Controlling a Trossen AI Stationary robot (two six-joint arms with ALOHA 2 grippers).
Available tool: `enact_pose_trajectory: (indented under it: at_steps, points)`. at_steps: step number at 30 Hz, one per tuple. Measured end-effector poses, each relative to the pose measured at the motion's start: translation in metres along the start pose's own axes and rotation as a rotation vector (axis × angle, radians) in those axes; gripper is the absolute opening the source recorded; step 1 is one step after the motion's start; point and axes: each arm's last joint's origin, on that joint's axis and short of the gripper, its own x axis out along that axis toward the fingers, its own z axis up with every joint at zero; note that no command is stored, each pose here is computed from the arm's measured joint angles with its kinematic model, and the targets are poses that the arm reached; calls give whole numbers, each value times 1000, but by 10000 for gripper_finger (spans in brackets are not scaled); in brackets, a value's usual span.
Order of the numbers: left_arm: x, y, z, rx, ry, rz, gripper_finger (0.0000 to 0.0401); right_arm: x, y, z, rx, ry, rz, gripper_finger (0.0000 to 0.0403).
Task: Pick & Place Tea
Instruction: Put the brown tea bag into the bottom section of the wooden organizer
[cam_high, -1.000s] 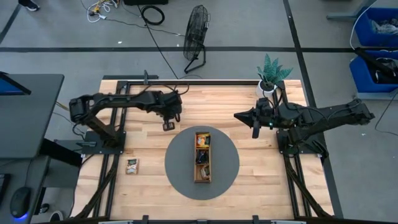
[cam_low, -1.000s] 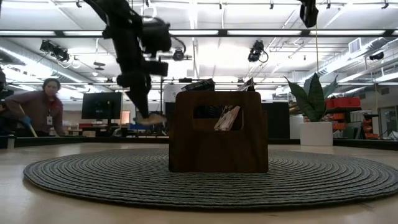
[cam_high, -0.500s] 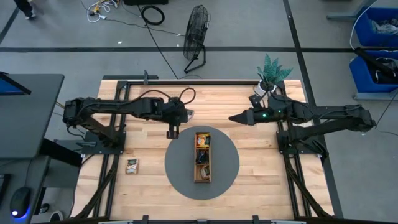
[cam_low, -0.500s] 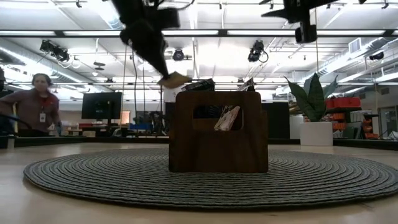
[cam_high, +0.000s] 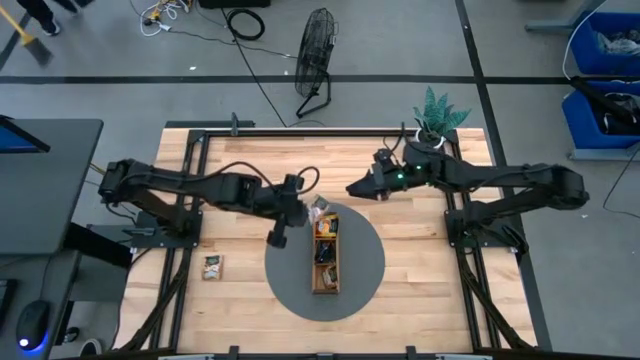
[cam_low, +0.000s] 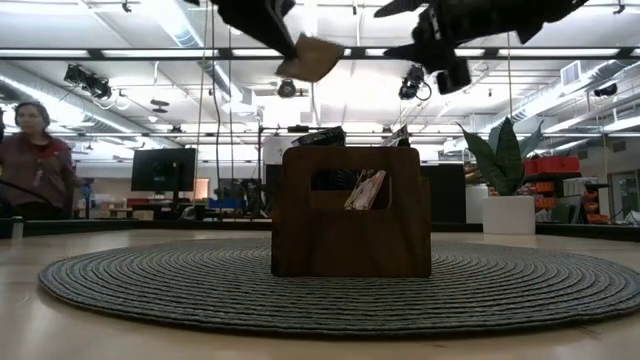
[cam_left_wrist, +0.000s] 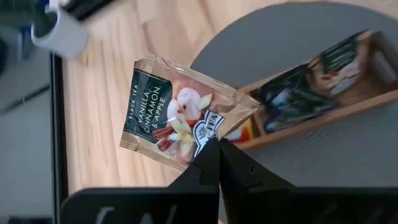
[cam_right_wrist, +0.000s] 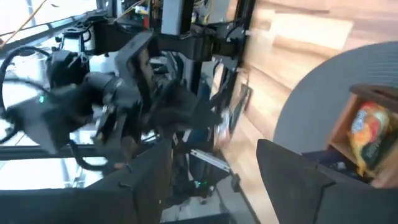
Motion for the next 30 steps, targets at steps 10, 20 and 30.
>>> enact_pose_trajectory:
  at_steps: [10,20,30]
  points:
    - [-7,-27,13,104,-60,-28,0,35,-14,-1,106,116,31,225]
    - [-9,-32,17,147,-83,-7,0,56,-21,-18,179,184,17,220]
    - [-9,-32,18,171,-95,-2,0,70,-24,-19,217,200,48,217]
